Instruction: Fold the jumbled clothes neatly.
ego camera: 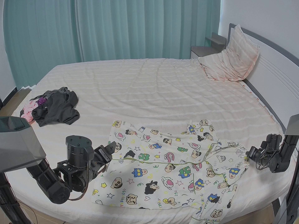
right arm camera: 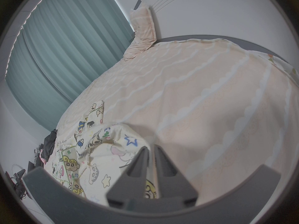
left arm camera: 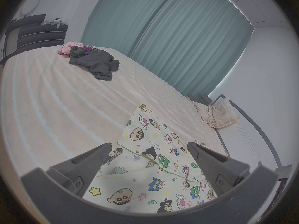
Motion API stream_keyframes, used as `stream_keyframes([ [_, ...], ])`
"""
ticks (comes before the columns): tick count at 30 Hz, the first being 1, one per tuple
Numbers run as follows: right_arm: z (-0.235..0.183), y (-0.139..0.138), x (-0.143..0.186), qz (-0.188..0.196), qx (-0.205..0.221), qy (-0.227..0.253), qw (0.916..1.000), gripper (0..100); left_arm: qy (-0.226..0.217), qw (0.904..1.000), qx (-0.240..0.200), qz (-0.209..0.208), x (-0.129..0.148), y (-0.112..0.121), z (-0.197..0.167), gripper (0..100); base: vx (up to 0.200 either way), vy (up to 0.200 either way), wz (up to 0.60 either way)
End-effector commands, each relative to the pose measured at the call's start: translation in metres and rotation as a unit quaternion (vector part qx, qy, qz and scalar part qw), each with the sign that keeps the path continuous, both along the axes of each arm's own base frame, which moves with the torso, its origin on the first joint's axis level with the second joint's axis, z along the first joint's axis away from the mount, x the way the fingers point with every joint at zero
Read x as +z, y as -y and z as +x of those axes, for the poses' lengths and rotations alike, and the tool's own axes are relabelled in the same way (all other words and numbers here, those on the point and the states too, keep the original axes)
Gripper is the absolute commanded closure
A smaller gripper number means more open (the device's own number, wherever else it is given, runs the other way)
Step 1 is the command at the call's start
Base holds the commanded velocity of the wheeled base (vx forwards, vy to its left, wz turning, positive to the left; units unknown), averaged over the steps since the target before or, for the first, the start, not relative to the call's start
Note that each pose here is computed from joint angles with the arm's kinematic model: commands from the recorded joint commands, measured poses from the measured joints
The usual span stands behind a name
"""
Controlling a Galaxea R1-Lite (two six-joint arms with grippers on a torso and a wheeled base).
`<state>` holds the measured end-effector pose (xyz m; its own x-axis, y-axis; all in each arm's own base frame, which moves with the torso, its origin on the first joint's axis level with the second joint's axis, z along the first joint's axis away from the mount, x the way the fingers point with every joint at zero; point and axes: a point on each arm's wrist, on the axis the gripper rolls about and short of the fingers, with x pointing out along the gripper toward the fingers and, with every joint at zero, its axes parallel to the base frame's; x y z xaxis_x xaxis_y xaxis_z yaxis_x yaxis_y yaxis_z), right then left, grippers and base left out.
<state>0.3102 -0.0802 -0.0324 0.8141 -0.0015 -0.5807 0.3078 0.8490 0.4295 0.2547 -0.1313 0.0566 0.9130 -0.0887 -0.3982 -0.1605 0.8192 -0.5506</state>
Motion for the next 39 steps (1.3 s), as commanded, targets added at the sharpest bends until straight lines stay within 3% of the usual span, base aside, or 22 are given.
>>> stream_keyframes([
  [1,0.000,-0.001,0.000,-0.001,0.001,0.000,1.0000,0,-0.001,1.0000,-0.004,0.001,-0.001,0.002,-0.002,0,0.000,0.000,0.00],
  [9,-0.004,-0.002,0.028,-0.024,-0.029,0.032,0.9988,0,-0.021,0.9993,-0.029,0.009,-0.004,0.005,-0.024,0,0.000,0.000,0.00],
  [12,-0.014,-0.010,0.041,-0.017,-0.028,0.039,0.9987,0,-0.036,0.9987,-0.033,0.014,-0.009,0.002,-0.032,0,0.000,0.000,0.00],
  [16,-0.042,-0.054,0.068,0.045,-0.010,0.052,0.9976,0,-0.064,0.9976,-0.022,-0.017,-0.017,0.000,-0.044,0,0.000,0.000,0.00],
  [21,-0.047,-0.080,0.071,0.081,0.001,0.047,0.9956,0,-0.064,0.9976,-0.018,-0.020,-0.017,0.000,-0.044,0,0.000,0.000,0.00],
  [25,-0.030,-0.100,0.069,0.104,0.001,0.054,0.9931,0,-0.056,0.9978,-0.017,-0.030,-0.015,0.001,-0.043,0,0.000,0.000,0.00],
  [34,0.023,-0.115,0.046,0.095,0.009,0.059,0.9937,0,-0.031,0.9984,-0.008,-0.046,-0.011,0.000,-0.039,0,0.000,0.000,0.00],
  [39,0.056,-0.118,0.049,0.094,0.008,0.033,0.9950,0,0.009,0.9935,0.010,-0.113,0.002,-0.003,-0.035,0,0.000,0.000,0.00],
])
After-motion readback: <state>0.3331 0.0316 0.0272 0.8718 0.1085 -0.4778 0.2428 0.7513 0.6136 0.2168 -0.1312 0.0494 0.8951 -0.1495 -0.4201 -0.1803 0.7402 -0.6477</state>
